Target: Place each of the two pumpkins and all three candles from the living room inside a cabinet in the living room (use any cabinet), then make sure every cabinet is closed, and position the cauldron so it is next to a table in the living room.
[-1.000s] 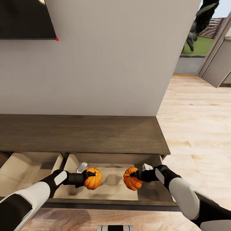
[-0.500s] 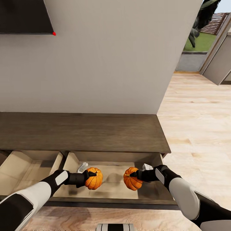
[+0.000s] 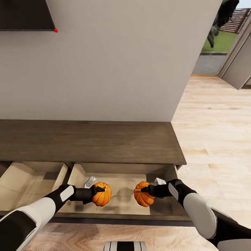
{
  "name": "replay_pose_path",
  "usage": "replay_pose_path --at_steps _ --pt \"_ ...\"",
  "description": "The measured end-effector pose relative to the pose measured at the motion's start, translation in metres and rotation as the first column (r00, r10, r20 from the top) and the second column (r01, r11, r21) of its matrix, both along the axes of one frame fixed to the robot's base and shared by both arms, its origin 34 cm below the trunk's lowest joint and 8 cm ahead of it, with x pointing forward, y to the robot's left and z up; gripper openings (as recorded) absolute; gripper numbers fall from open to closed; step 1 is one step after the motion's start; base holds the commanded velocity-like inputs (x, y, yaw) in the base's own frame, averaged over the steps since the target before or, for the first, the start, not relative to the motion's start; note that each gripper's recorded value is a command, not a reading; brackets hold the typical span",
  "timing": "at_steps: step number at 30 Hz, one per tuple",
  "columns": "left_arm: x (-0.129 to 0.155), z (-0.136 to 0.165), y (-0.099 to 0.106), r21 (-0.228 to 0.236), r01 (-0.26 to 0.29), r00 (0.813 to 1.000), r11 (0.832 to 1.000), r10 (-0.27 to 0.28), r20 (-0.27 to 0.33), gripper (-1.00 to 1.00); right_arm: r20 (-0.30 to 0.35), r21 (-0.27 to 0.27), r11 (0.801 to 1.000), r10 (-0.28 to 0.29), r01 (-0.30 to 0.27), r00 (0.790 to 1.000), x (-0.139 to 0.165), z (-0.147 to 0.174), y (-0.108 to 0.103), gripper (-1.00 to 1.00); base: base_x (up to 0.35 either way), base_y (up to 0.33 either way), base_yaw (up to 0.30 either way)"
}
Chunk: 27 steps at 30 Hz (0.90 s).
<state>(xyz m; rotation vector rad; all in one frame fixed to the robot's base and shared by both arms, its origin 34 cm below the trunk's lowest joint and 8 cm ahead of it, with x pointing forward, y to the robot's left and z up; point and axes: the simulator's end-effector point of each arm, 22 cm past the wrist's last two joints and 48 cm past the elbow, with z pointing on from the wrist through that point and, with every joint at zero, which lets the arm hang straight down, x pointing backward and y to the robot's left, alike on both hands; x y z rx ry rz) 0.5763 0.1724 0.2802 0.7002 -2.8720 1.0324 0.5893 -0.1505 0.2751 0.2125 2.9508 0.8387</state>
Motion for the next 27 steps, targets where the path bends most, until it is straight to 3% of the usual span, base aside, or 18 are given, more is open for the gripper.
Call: replay_pose_path --at_steps 22,27 --pt "-0.006 -0.009 0.0 0.001 -0.001 1.0 1.0 0.001 -0.021 -1.0 -0.013 -0.006 1.0 0.001 -0.001 1.0 -0.004 -0.009 -0.003 -1.0 0.0 0.0 0.0" --pt "-0.014 -0.019 0.006 0.041 0.009 0.999 0.999 -0.007 -0.048 -1.0 -0.02 -0.005 1.0 0.001 -0.001 1.0 -0.006 -0.012 -0.002 -1.0 0.0 0.0 0.0"
